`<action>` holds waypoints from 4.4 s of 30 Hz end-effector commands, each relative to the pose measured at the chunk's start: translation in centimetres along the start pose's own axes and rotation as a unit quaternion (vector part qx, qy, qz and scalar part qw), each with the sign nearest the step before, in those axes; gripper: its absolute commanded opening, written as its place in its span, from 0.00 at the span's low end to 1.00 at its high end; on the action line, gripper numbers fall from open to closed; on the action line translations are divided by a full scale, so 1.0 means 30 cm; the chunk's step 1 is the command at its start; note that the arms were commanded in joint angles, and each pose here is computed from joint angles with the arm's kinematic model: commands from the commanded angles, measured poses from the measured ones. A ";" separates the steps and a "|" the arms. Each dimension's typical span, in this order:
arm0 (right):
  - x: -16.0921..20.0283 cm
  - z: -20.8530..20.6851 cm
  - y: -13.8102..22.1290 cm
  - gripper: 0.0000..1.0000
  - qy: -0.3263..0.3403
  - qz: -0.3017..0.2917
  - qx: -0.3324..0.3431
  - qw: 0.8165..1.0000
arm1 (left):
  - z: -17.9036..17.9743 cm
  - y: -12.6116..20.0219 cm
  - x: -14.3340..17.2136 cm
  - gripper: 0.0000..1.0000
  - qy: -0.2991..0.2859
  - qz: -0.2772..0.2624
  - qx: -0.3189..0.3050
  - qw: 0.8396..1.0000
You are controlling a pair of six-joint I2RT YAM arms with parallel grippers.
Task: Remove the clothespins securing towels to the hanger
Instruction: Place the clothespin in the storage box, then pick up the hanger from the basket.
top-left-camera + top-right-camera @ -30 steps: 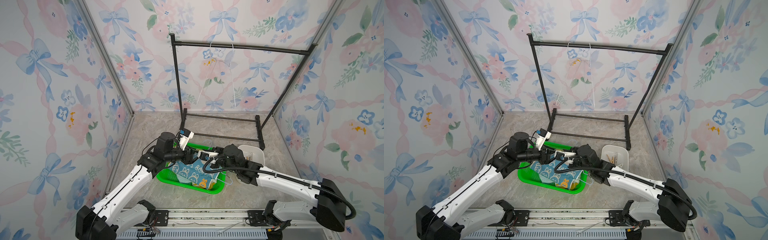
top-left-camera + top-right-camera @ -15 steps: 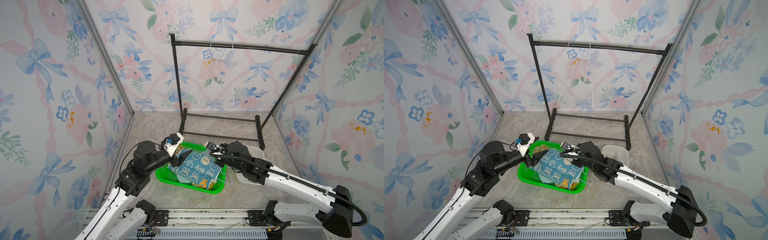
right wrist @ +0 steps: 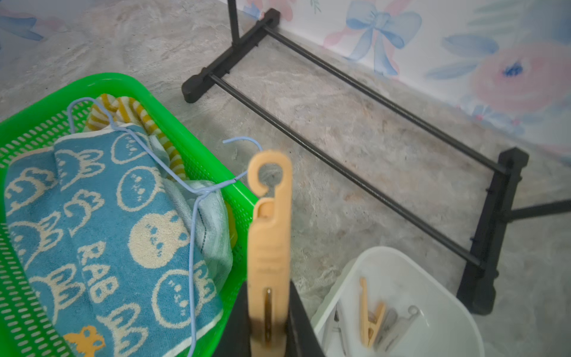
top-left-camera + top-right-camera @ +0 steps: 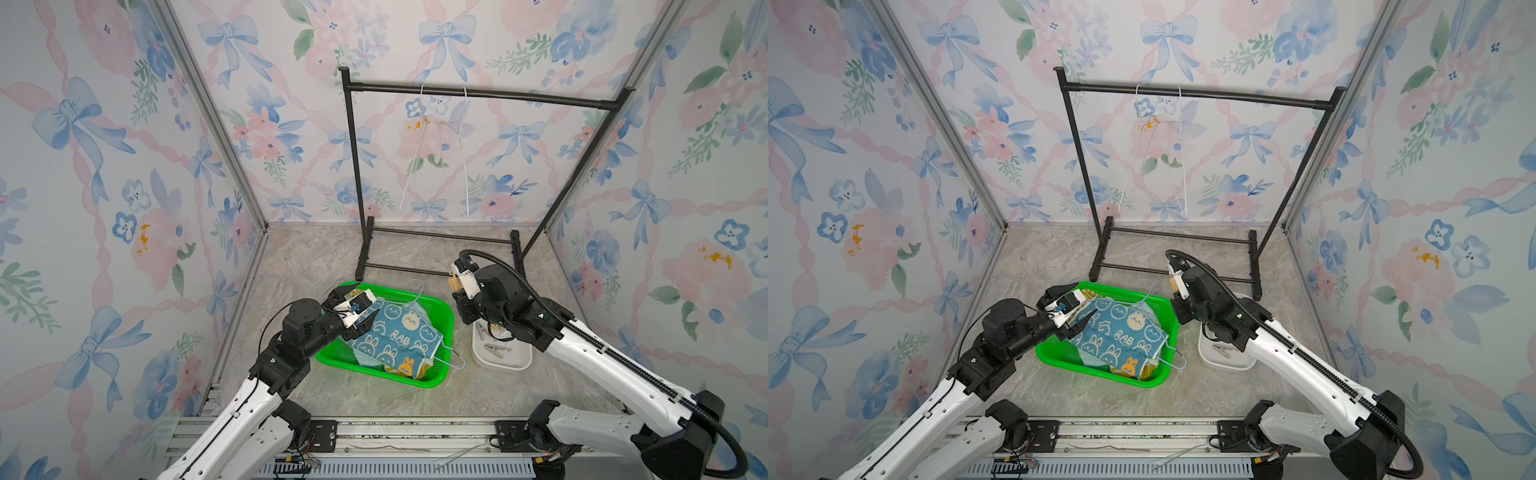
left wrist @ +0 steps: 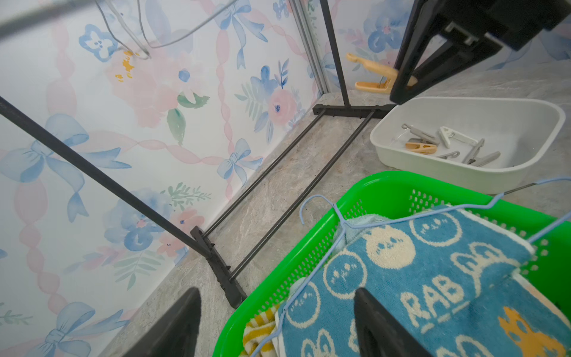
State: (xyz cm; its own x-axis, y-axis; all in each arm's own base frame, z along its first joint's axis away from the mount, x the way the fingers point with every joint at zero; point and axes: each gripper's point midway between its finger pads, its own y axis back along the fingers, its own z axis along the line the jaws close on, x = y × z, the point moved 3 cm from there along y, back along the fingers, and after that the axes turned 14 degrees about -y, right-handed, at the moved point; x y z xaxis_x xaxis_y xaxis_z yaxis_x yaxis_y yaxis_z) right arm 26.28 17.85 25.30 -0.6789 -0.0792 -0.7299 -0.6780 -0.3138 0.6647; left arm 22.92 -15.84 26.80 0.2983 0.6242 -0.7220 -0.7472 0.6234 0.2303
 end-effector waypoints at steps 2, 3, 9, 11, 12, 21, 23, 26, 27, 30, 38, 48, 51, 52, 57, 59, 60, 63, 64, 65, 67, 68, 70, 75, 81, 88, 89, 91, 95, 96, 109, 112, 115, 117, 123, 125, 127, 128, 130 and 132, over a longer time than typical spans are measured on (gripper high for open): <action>0.113 -0.111 0.010 0.00 -0.120 0.073 0.026 0.990 | 0.002 -0.021 0.040 0.77 -0.012 0.009 -0.026 1.000; 0.125 -0.131 0.006 0.00 -0.136 0.079 0.030 0.987 | -0.006 -0.024 0.051 0.77 -0.012 0.013 -0.026 1.000; 0.205 -0.238 -0.034 0.00 -0.194 0.117 0.056 0.972 | -0.018 -0.028 0.076 0.77 0.006 0.018 -0.031 0.999; 0.221 -0.269 -0.051 0.00 -0.206 0.127 0.066 0.968 | -0.016 -0.030 0.078 0.78 0.011 0.020 -0.033 0.999; 0.228 -0.286 -0.062 0.00 -0.209 0.132 0.071 0.966 | -0.017 -0.031 0.082 0.78 0.012 0.023 -0.033 0.999; 0.277 -0.378 -0.182 0.01 -0.246 0.165 0.088 0.951 | -0.023 -0.038 0.100 0.78 0.013 0.037 -0.030 0.999; 0.286 -0.386 -0.208 0.05 -0.249 0.170 0.090 0.949 | -0.025 -0.039 0.104 0.78 0.013 0.040 -0.030 0.999; 0.302 -0.403 -0.243 0.09 -0.248 0.176 0.103 0.947 | -0.030 -0.043 0.107 0.78 0.013 0.042 -0.024 0.999; 0.308 -0.408 -0.254 0.10 -0.249 0.178 0.106 0.946 | -0.032 -0.045 0.109 0.78 0.012 0.043 -0.022 0.999; 0.329 -0.422 -0.283 0.10 -0.252 0.187 0.113 0.943 | -0.032 -0.045 0.107 0.78 0.012 0.042 -0.021 0.999; 0.383 -0.437 -0.333 0.26 -0.259 0.210 0.120 0.935 | -0.034 -0.046 0.107 0.78 0.010 0.042 -0.018 0.999; 0.324 -0.428 -0.268 0.42 -0.248 0.191 0.117 0.943 | -0.035 -0.043 0.101 0.78 0.008 0.038 -0.016 0.999; 0.273 -0.411 -0.220 0.45 -0.240 0.166 0.105 0.951 | -0.036 -0.044 0.099 0.78 0.008 0.036 -0.015 0.999; 0.258 -0.404 -0.205 0.45 -0.237 0.159 0.098 0.953 | -0.037 -0.044 0.098 0.78 0.009 0.035 -0.014 0.999; 0.167 -0.324 -0.132 0.49 -0.230 0.114 0.032 0.966 | -0.036 -0.043 0.094 0.79 0.009 0.033 -0.013 0.999; 0.132 -0.277 -0.110 0.50 -0.226 0.101 -0.007 0.969 | -0.040 -0.044 0.094 0.79 0.008 0.031 -0.010 0.999; 0.115 -0.252 -0.100 0.50 -0.223 0.096 -0.025 0.970 | -0.039 -0.044 0.094 0.79 0.009 0.031 -0.010 0.999; 0.069 -0.171 -0.080 0.52 -0.216 0.084 -0.084 0.969 | -0.042 -0.045 0.092 0.79 0.009 0.029 -0.008 1.000; 0.057 -0.148 -0.078 0.53 -0.215 0.082 -0.101 0.968 | -0.043 -0.046 0.093 0.79 0.009 0.030 -0.007 0.999; 0.048 -0.119 -0.077 0.53 -0.215 0.083 -0.119 0.966 | -0.044 -0.046 0.093 0.79 0.010 0.030 -0.006 0.999; 0.032 -0.065 -0.083 0.53 -0.211 0.081 -0.149 0.963 | -0.044 -0.046 0.092 0.79 0.009 0.029 -0.006 1.000; 0.026 -0.034 -0.090 0.53 -0.207 0.083 -0.163 0.961 | -0.043 -0.045 0.092 0.79 0.010 0.029 -0.007 0.999; 0.020 0.021 -0.109 0.52 -0.204 0.086 -0.190 0.957 | -0.044 -0.046 0.093 0.79 0.010 0.029 -0.006 1.000; 0.026 0.124 -0.183 0.47 -0.209 0.110 -0.232 0.944 | -0.047 -0.047 0.093 0.79 0.011 0.029 -0.004 1.000; 0.072 0.206 -0.276 0.44 -0.208 0.145 -0.244 0.936 | -0.049 -0.048 0.094 0.79 0.011 0.030 -0.002 1.000; 0.100 0.246 -0.362 0.38 -0.231 0.153 -0.257 0.926 | -0.052 -0.050 0.097 0.79 0.011 0.031 0.001 0.999; 0.095 0.251 -0.370 0.37 -0.234 0.150 -0.260 0.925 | -0.053 -0.050 0.097 0.79 0.012 0.031 0.001 0.999; 0.100 0.260 -0.389 0.35 -0.240 0.152 -0.264 0.921 | -0.053 -0.051 0.096 0.79 0.011 0.031 0.001 0.999; 0.118 0.265 -0.420 0.33 -0.245 0.162 -0.262 0.919 | -0.056 -0.052 0.100 0.79 0.012 0.034 0.003 0.999; 0.125 0.264 -0.426 0.32 -0.246 0.165 -0.260 0.919 | -0.054 -0.052 0.100 0.79 0.011 0.034 0.002 0.999; 0.174 0.272 -0.467 0.23 -0.247 0.179 -0.255 0.917 | -0.058 -0.055 0.102 0.79 0.010 0.036 0.005 0.999; 0.178 0.276 -0.466 0.17 -0.246 0.182 -0.257 0.917 | -0.058 -0.055 0.103 0.80 0.010 0.036 0.005 0.999; 0.170 0.278 -0.452 0.07 -0.244 0.179 -0.260 0.917 | -0.056 -0.053 0.102 0.80 0.009 0.037 0.004 0.999; 0.159 0.278 -0.434 0.03 -0.239 0.173 -0.263 0.919 | -0.052 -0.050 0.101 0.80 0.009 0.036 0.000 0.999; 0.123 0.278 -0.370 0.00 -0.221 0.147 -0.268 0.926 | -0.044 -0.038 0.084 0.79 0.008 0.023 -0.003 1.000; 0.109 0.278 -0.345 0.00 -0.211 0.135 -0.268 0.930 | -0.048 -0.036 0.076 0.78 0.004 0.015 0.003 1.000; 0.089 0.283 -0.312 0.00 -0.200 0.121 -0.270 0.934 | -0.053 -0.033 0.066 0.76 0.001 0.006 0.010 1.000; 0.079 0.286 -0.295 0.00 -0.196 0.114 -0.271 0.935 | -0.056 -0.032 0.059 0.75 -0.001 -0.001 0.015 1.000; 0.058 0.290 -0.260 0.00 -0.187 0.100 -0.275 0.938 | -0.064 -0.029 0.047 0.73 0.000 -0.012 0.024 1.000; 0.035 0.291 -0.223 0.00 -0.179 0.084 -0.275 0.941 | -0.068 -0.028 0.034 0.72 0.006 -0.023 0.030 0.999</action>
State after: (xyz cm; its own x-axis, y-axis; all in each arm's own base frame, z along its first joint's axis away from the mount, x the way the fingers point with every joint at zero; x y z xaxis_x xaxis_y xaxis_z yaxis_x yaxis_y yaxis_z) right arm 28.26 28.47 20.09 -0.9064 0.1332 -0.4009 -0.3439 -0.7839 0.5170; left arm 23.28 -16.22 23.83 0.2889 0.6233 -0.7267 -0.7302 0.6343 0.2538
